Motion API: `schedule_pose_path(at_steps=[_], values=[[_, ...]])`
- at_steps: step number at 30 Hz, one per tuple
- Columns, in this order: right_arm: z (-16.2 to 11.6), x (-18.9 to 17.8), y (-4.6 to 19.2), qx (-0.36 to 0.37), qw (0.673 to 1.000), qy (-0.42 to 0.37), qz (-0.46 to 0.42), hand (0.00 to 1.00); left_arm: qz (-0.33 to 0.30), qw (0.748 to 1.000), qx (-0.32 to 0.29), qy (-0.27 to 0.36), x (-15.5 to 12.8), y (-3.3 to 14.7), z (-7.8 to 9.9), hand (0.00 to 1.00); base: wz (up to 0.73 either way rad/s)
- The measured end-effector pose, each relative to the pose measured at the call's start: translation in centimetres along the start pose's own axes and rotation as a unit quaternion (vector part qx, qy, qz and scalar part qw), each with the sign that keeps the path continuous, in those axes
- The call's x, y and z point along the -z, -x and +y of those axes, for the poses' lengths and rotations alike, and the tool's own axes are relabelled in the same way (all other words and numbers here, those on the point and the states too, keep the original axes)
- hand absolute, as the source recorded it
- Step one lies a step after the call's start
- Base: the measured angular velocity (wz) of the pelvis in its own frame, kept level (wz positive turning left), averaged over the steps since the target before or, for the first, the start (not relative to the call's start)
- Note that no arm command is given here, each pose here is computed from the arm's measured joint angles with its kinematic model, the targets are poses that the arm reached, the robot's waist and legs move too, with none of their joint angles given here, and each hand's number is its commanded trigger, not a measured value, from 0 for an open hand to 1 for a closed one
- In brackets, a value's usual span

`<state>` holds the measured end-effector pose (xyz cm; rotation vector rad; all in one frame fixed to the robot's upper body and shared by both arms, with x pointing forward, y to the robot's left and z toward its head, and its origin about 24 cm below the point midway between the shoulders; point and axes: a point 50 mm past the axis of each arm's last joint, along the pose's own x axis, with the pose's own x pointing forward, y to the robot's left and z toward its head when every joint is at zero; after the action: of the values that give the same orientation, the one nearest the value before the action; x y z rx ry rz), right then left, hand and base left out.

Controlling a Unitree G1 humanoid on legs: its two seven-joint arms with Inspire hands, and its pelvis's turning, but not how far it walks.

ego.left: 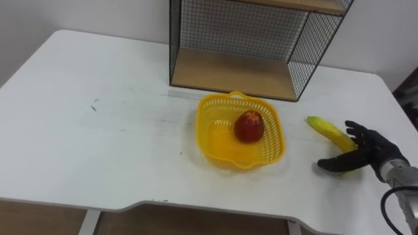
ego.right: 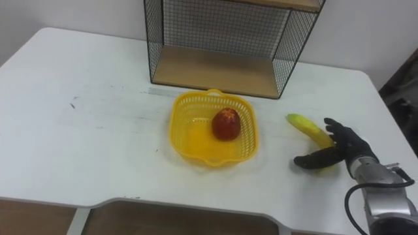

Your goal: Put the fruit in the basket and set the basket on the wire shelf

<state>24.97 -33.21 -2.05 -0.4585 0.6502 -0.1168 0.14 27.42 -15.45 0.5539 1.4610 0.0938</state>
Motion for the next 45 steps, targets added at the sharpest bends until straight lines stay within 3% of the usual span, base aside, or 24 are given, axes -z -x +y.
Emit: schedule_pose_path(at_steps=[8, 9, 10, 11, 22, 45], values=[[0.0, 0.8, 0.0, 0.005, 0.999, 0.028, 0.017, 0.0, 0.001, 1.0, 0.0, 0.0, -0.1, 0.0, 0.0, 0.0, 0.06], [0.0, 0.8, 0.0, 0.005, 0.999, 0.028, 0.017, 0.06, 0.001, 1.0, 0.0, 0.0, -0.1, 0.0, 0.0, 0.0, 0.04], [0.0, 0.8, 0.0, 0.006, 0.999, 0.032, 0.018, 0.67, 0.001, 1.0, 0.0, 0.0, -0.1, 0.0, 0.1, 0.0, 0.04], [-0.1, 0.8, 0.0, 0.006, 0.999, 0.035, 0.019, 1.0, 0.001, 1.0, -0.001, 0.0, -0.1, 0.0, 0.1, 0.0, 0.04], [-1.6, 1.0, 0.3, 0.05, 0.993, 0.099, 0.034, 1.0, -0.002, 1.0, -0.005, 0.0, -0.4, -0.1, 0.5, 0.0, 0.0], [-1.4, 0.3, 0.3, 0.042, 0.984, 0.17, 0.042, 1.0, -0.004, 1.0, -0.004, -0.006, -1.2, -0.4, 1.6, 0.0, 0.0]])
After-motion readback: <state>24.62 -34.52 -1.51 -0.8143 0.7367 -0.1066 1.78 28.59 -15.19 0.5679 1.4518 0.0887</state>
